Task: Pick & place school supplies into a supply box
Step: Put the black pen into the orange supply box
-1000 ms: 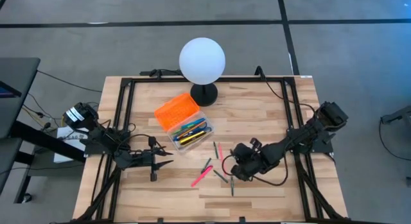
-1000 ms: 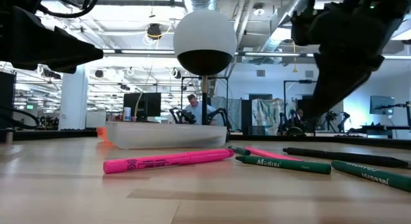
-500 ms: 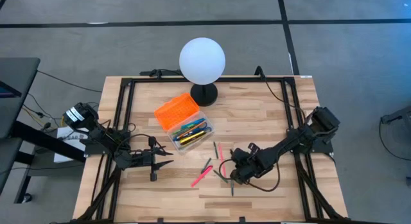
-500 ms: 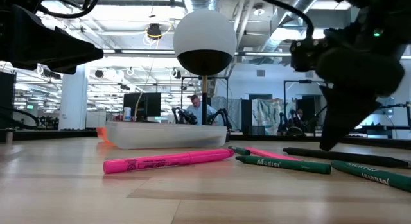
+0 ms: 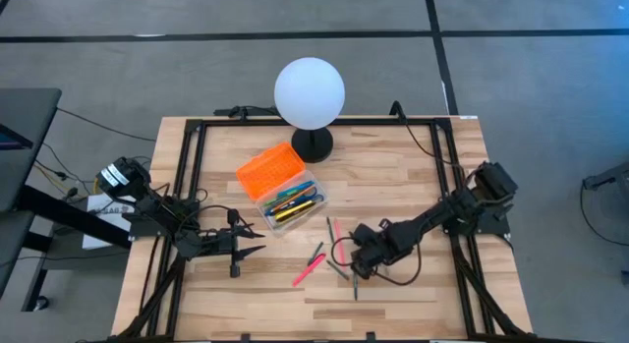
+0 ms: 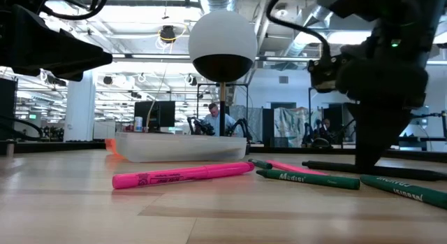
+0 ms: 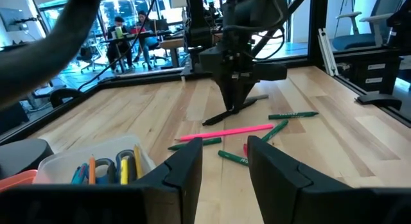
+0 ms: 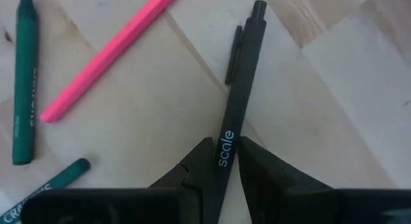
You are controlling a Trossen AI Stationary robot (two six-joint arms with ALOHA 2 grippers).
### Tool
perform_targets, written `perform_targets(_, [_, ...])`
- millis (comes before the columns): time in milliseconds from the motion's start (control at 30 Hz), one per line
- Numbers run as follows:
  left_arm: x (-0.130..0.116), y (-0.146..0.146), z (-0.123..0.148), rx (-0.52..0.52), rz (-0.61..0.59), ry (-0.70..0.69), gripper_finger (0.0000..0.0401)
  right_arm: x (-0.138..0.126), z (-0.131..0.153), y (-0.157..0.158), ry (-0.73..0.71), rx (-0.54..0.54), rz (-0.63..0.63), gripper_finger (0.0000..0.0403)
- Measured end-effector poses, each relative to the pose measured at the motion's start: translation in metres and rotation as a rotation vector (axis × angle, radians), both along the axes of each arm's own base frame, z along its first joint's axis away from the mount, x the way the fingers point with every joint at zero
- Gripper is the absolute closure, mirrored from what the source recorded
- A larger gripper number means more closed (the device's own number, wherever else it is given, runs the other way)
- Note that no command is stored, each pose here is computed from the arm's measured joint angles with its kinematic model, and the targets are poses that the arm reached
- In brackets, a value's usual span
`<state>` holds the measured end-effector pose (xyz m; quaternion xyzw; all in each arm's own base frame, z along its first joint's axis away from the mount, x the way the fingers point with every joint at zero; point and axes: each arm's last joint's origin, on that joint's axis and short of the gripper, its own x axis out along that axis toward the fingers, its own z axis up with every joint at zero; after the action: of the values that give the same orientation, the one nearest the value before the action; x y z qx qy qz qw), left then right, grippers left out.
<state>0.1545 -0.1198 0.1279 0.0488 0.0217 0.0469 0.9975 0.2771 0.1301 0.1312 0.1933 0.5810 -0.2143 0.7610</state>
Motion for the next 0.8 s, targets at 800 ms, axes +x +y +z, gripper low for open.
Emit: perform_targets(800, [0.0, 0.0, 0.0, -0.021, 0.0, -0.002, 0.0283, 0.007, 0.0, -0.016, 0.02, -0.025, 0.105, 0.038])
